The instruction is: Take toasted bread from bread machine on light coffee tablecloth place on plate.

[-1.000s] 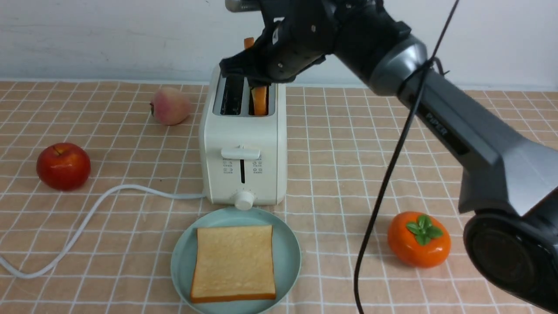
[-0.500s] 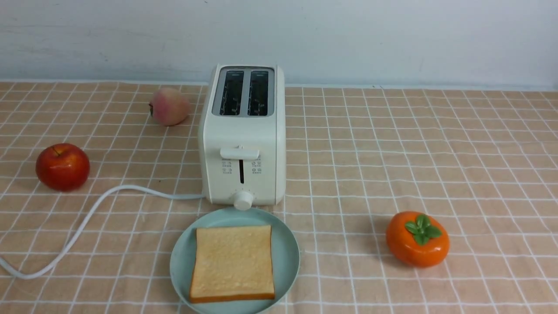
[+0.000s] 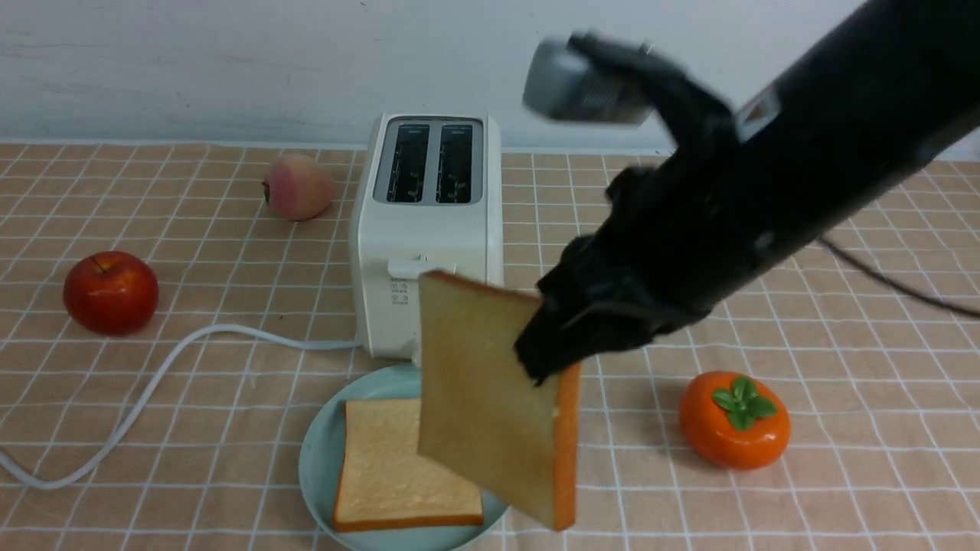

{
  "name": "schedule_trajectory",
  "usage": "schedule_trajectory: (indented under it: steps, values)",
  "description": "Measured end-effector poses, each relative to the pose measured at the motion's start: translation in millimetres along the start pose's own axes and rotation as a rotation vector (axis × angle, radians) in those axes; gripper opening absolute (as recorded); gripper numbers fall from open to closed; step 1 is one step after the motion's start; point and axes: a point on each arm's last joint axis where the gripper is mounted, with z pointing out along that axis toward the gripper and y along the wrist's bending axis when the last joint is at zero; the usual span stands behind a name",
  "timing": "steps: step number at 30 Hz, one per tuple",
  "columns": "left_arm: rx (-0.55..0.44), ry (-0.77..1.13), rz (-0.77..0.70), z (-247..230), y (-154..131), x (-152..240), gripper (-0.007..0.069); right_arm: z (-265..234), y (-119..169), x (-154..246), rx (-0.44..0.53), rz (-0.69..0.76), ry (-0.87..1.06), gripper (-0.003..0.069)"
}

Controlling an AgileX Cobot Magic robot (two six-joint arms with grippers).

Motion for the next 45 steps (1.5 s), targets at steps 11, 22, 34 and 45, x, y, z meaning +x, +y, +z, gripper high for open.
schedule_trajectory:
  steps: [11,22,34,45]
  values:
    - [-0.005,0.007,0.000,0.0,0.5,0.6,-0.0014,87.5,-72.0,-17.3,-0.147,0.332,-0.126,0.0108]
    - [-0.015,0.020,0.000,0.0,1.4,1.8,-0.0014,124.4,-95.6,-10.1,-0.152,0.379,-0.089,0.0166]
    - [-0.015,0.019,0.020,0.0,1.4,1.7,-0.0014,53.3,-108.2,-5.9,0.018,0.219,-0.047,0.0549]
    - [0.096,-0.124,0.003,-1.1,-8.7,-11.2,-0.0013,-163.9,-65.3,37.7,0.365,0.243,-0.343,0.0156]
